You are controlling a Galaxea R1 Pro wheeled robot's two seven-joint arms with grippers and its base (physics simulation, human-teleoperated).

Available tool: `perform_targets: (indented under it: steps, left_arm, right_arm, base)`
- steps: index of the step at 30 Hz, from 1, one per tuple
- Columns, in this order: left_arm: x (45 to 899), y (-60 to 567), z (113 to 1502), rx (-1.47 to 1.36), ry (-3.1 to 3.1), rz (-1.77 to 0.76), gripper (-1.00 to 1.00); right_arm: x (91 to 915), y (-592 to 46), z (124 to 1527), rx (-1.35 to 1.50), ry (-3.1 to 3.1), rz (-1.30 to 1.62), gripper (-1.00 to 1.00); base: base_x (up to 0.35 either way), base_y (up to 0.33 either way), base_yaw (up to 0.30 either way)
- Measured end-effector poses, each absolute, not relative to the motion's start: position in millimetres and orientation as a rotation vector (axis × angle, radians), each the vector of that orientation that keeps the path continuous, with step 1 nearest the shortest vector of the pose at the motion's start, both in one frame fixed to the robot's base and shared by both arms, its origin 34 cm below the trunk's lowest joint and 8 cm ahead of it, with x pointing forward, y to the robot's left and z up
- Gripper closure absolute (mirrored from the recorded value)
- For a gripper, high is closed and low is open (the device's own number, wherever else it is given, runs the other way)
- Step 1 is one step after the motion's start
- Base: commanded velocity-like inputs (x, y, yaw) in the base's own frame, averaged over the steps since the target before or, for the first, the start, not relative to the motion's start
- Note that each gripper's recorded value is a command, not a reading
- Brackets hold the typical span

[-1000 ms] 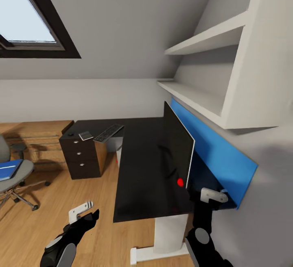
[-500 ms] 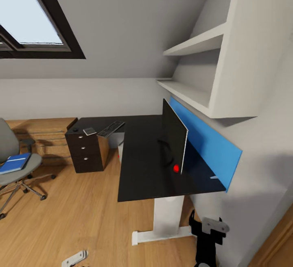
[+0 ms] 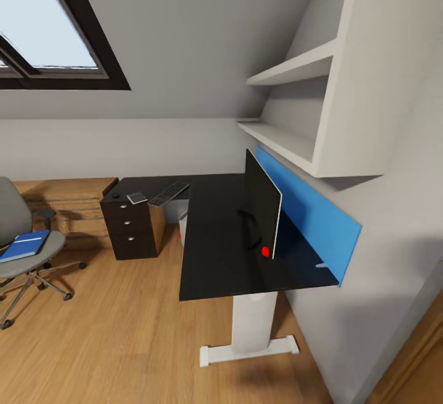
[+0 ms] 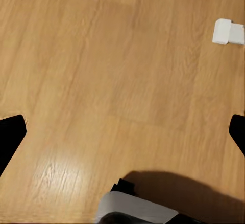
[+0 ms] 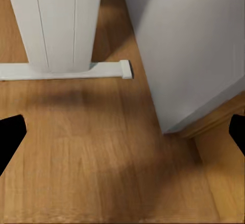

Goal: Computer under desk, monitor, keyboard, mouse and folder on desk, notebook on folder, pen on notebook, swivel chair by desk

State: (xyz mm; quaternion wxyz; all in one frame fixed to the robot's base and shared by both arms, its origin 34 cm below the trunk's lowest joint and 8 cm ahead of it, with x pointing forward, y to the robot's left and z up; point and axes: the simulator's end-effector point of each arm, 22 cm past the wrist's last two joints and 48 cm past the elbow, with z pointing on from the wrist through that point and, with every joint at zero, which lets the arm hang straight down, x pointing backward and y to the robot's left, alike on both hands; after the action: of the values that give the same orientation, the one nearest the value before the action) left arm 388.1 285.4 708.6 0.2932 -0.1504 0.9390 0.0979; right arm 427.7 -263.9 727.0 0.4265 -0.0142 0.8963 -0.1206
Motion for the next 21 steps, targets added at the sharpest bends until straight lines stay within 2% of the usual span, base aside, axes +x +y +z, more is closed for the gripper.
perform_targets:
  steps: [9, 17, 21]
  left_arm:
    - [325, 279, 677, -0.390, 2.649, 0.287, -1.00]
    - [313, 278, 675, -0.381, 2.670, 0.290, -1.00]
    - [316, 279, 676, -0.381, 2.649, 0.294, -1.00]
  right_arm:
    - [411, -257, 720, -0.033, 2.273, -0.248, -1.00]
    - [409, -229, 721, -0.068, 2.276, -0.151, -1.00]
    - [406, -225, 719, -0.074, 2.284, -0.139, -1.00]
  base:
    - [0.000, 0.000, 0.000]
    - [0.000, 0.000, 0.004]
    - [0.000, 0.000, 0.136]
